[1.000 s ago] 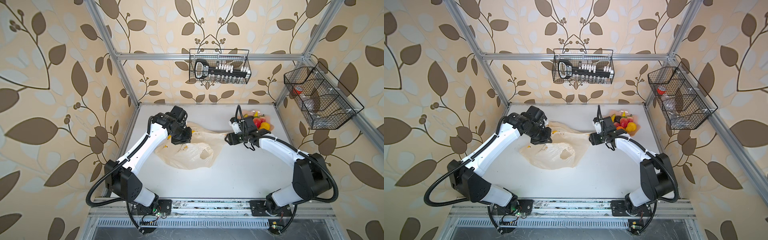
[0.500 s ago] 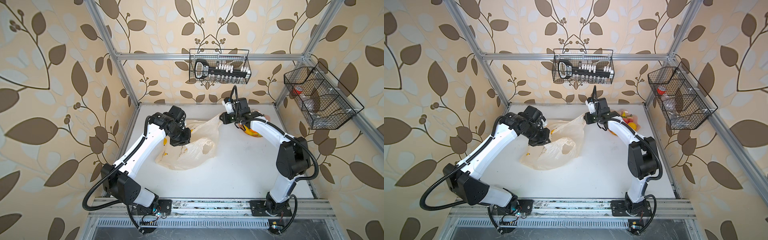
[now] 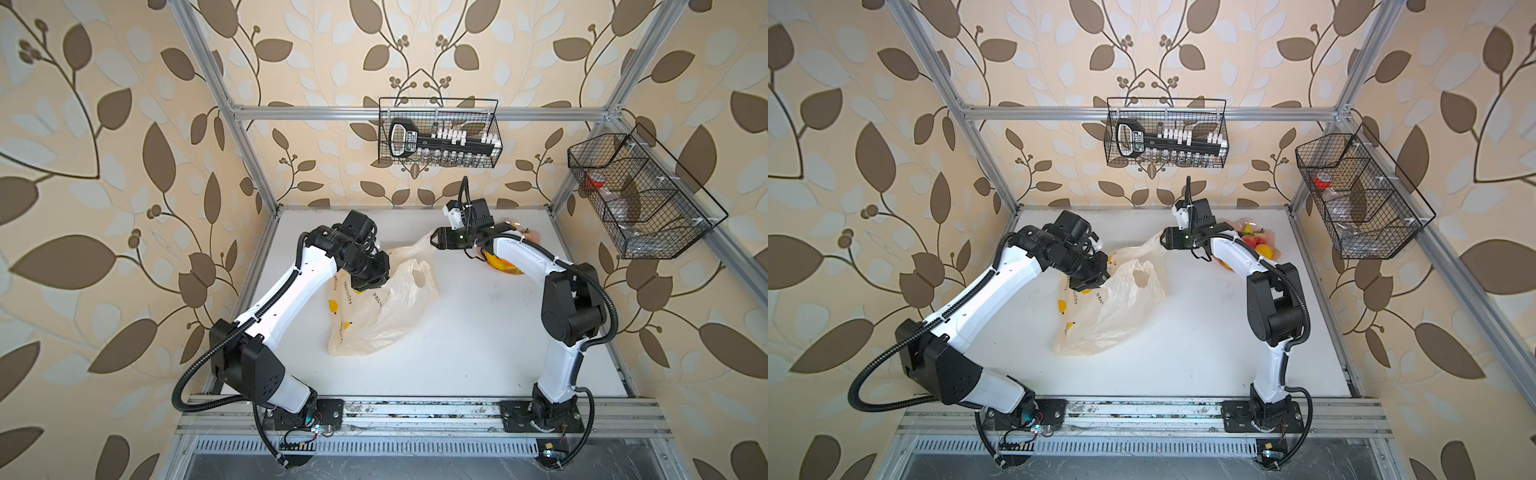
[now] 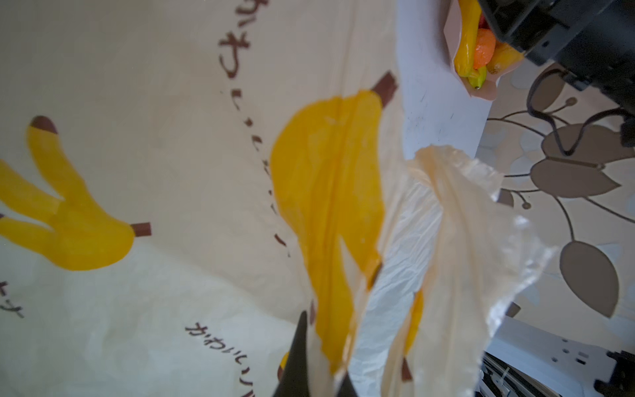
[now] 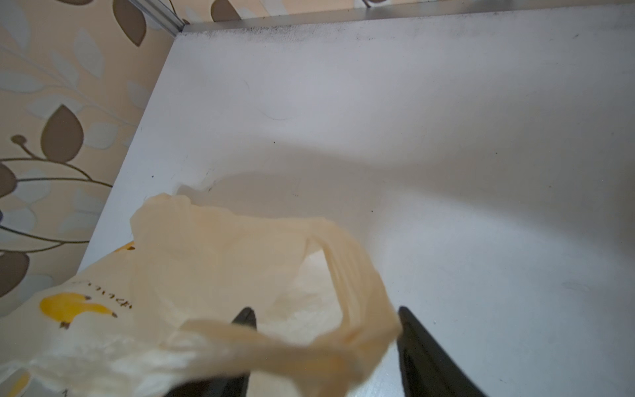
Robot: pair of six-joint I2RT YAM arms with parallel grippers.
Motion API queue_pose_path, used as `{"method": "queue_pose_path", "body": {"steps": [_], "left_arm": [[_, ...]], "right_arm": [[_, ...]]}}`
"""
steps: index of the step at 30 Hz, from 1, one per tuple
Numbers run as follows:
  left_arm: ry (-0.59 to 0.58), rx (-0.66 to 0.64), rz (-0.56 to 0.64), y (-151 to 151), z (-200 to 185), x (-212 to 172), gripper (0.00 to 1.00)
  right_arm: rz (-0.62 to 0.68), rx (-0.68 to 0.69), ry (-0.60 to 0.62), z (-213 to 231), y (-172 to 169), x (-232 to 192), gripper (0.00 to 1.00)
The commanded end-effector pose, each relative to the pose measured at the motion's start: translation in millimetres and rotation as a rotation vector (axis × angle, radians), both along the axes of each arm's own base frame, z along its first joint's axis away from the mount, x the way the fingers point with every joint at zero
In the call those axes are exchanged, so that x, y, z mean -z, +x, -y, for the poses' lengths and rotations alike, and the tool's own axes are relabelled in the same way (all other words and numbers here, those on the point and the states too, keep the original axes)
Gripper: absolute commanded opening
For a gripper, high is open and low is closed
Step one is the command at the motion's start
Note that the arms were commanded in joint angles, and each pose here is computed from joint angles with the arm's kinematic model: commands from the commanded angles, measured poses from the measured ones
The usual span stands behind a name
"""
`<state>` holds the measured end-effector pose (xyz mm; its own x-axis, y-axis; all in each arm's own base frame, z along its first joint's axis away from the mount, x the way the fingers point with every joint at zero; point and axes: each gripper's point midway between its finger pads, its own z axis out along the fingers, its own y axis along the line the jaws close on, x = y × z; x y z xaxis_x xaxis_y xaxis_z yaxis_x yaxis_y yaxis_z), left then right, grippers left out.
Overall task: Place the fruits into the plastic bag
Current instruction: 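Release the handle and move the right gripper over the fruit bowl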
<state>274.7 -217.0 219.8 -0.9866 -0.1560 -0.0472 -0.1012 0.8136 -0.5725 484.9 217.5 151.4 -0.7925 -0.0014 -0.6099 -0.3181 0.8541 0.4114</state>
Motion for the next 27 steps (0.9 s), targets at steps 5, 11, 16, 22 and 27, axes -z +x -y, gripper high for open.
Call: {"method": "queue_pose_path", "body": {"steps": [5, 11, 16, 22, 27], "left_arm": [[0.043, 0.038, -0.015, 0.5, -0.8, 14.4, 0.00], [0.124, 0.105, -0.003, 1.1, -9.5, 15.8, 0.00], [0.087, 0.121, -0.009, 1.3, -2.4, 15.5, 0.00], [0.069, 0.124, -0.010, 2.4, 1.1, 13.4, 0.00], [0.061, 0.134, -0.009, -0.6, 1.3, 12.2, 0.00]], "right_arm": [[-0.075, 0.108, 0.062, 33.2, -23.6, -11.0, 0.80], [-0.010, 0.167, 0.082, 62.9, -45.5, -47.8, 0.85], [-0.026, 0.173, 0.109, 74.8, -65.0, -59.2, 0.86], [-0.100, 0.386, 0.066, 126.9, -84.6, -39.8, 0.87], [-0.133, 0.623, 0.024, 202.9, -95.7, -24.5, 0.86]]}}
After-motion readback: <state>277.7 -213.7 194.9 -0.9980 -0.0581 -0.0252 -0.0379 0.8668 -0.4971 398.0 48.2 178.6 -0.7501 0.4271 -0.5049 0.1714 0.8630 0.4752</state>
